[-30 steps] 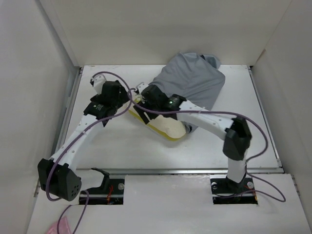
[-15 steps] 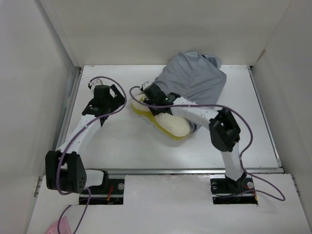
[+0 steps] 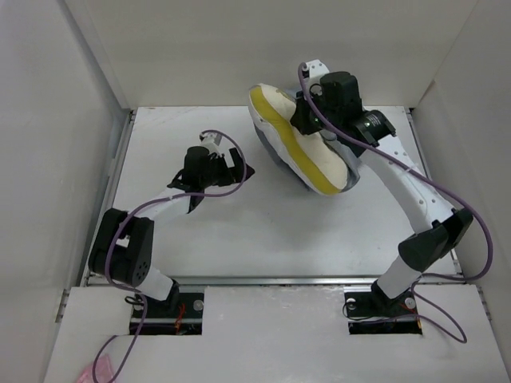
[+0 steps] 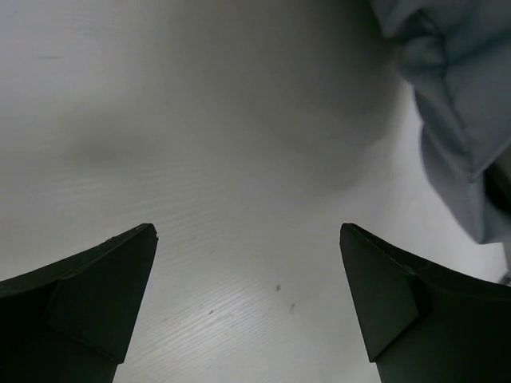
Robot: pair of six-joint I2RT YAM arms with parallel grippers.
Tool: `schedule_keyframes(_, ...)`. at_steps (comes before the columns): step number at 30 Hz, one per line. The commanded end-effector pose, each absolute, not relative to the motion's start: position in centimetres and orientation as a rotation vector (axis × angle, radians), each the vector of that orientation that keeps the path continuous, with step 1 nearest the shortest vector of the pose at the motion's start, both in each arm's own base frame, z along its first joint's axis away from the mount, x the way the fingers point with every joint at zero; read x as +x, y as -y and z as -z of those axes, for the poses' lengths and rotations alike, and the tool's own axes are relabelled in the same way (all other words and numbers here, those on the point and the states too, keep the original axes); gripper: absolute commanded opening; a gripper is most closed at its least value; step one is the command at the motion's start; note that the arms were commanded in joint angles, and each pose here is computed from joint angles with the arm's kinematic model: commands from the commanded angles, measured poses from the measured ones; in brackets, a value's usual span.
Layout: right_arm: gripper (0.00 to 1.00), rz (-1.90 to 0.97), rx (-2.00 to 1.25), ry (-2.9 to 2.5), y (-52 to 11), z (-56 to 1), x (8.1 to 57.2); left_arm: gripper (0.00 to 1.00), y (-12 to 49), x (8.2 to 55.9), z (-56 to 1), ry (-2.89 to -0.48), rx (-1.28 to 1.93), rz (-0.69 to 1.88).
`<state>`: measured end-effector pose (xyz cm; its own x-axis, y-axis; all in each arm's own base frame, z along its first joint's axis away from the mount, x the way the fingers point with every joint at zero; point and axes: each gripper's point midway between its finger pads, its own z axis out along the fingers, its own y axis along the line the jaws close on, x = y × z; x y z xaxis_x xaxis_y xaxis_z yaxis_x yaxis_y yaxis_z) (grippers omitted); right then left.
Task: Put the pillow into the pillowcase
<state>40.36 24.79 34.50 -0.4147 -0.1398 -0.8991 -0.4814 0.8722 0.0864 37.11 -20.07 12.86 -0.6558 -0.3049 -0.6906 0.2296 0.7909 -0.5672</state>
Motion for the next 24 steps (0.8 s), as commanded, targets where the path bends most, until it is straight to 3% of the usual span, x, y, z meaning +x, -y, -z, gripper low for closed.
schedule_keyframes(1, 0.00, -0.451, -0.453, -1.908, -24.7, -38.1, 39.9, 0.99, 24.9, 38.0, -20.7, -1.825, 0.139, 1.086)
schedule_keyframes(5, 0.00, -0.488, -0.451, -1.911, -25.3, -38.4, 39.9, 0.99, 27.9, 38.8, -22.9, -1.734, 0.172, 1.164)
schedule_keyframes(8, 0.00, -0.486, -0.438, -1.894, -25.3, -39.2, 40.7, 0.99, 30.2, 39.1, -21.5, -1.757, 0.225, 1.277)
schedule_keyframes(12, 0.00, -0.491, -0.430, -1.900, -25.5, -39.2, 40.9, 0.99, 31.8, 37.2, -22.3, -1.677, 0.288, 1.417)
schedule_keyframes(18, 0.00, -0.590, -0.445, -1.869, -26.2, -40.5, 39.9, 0.99, 33.5, 41.8, -19.6, -1.785, 0.110, 1.252)
schedule_keyframes(20, 0.00, -0.600, -0.434, -1.847, -25.8, -41.6, 39.2, 0.80, 34.2, 42.9, -19.8, -1.778, 0.084, 1.280)
schedule_keyframes(21, 0.00, -0.601, -0.434, -1.845, -25.6, -41.7, 38.8, 0.46, 34.9, 43.9, -20.3, -1.753, 0.100, 1.293)
schedule_keyframes(22, 0.00, -0.598, -0.435, -1.859, -25.6, -41.1, 38.8, 0.46, 35.2, 44.3, -20.7, -1.746, 0.087, 1.308)
schedule_keyframes(23, 0.00, -0.607, -0.425, -1.848, -25.5, -41.4, 38.5, 0.07, 35.7, 44.2, -21.4, -1.724, 0.125, 1.338)
schedule_keyframes(24, 0.00, -0.605, -0.427, -1.862, -25.5, -40.7, 38.6, 0.00, 35.9, 44.1, -22.5, -1.698, 0.127, 1.369)
